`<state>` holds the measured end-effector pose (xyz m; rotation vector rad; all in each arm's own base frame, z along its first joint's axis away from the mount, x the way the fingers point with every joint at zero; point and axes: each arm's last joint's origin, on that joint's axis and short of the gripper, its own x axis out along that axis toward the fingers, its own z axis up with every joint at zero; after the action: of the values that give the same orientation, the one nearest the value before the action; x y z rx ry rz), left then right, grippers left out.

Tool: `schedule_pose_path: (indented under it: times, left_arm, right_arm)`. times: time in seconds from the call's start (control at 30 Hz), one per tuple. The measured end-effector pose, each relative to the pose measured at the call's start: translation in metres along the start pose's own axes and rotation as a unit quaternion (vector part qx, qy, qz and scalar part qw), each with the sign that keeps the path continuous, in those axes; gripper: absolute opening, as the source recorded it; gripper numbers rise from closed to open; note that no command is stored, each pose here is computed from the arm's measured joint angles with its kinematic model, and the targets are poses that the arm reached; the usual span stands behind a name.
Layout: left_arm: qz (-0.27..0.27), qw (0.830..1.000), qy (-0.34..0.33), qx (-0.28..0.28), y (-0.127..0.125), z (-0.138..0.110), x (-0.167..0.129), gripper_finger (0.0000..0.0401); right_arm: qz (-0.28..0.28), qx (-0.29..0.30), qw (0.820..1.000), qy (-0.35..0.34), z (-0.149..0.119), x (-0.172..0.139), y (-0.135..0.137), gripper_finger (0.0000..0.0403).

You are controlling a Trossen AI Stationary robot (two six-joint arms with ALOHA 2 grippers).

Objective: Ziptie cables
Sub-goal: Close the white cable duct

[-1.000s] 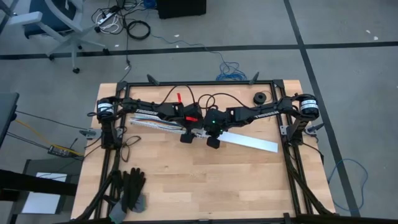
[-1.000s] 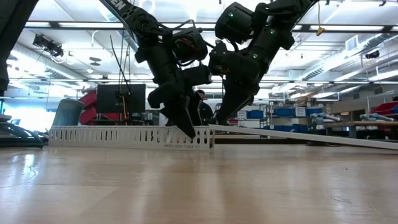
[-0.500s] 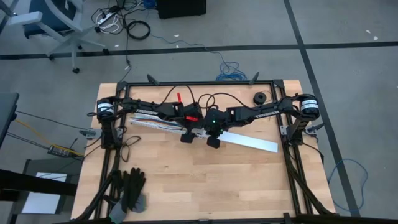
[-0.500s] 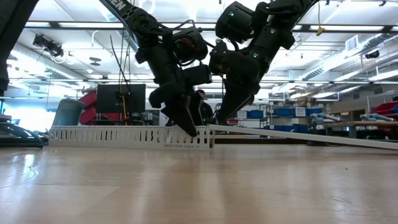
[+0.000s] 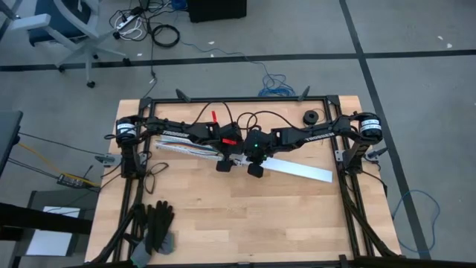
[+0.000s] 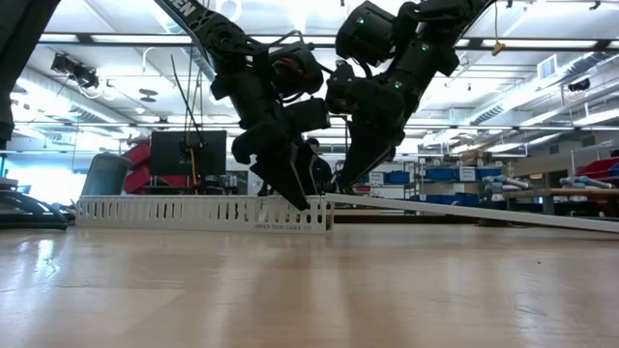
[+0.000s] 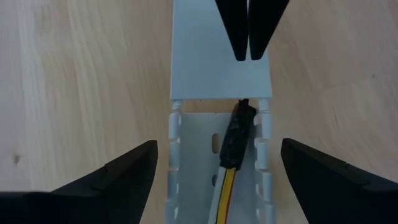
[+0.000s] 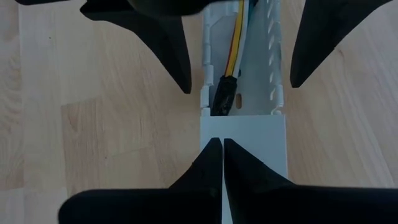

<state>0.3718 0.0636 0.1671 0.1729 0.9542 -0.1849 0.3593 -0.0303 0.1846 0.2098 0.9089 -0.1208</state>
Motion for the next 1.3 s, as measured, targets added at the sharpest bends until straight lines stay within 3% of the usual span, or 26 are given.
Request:
schedule_pose_path:
  times: [0.67,1.0,1.3]
  left_arm:
    - [-0.004,1.0,-0.002,0.0,0.0,0.0,0.0,0.0319]
    - [0.022,0.998,-0.052,0.015,0.002,0.012,-0.001,0.0319]
    - [0.029,0.998,-0.046,0.008,0.003,0.013,-0.002,0.0319]
  right_arm:
    - [-0.004,0.0,1.0,-0.001,0.0,0.0,0.0,0.0]
    - [-0.011,0.0,0.999,-0.041,0.012,-0.029,0.007,0.0001]
    - [0.001,0.009,1.0,-0.012,0.005,-0.03,0.008,0.0001]
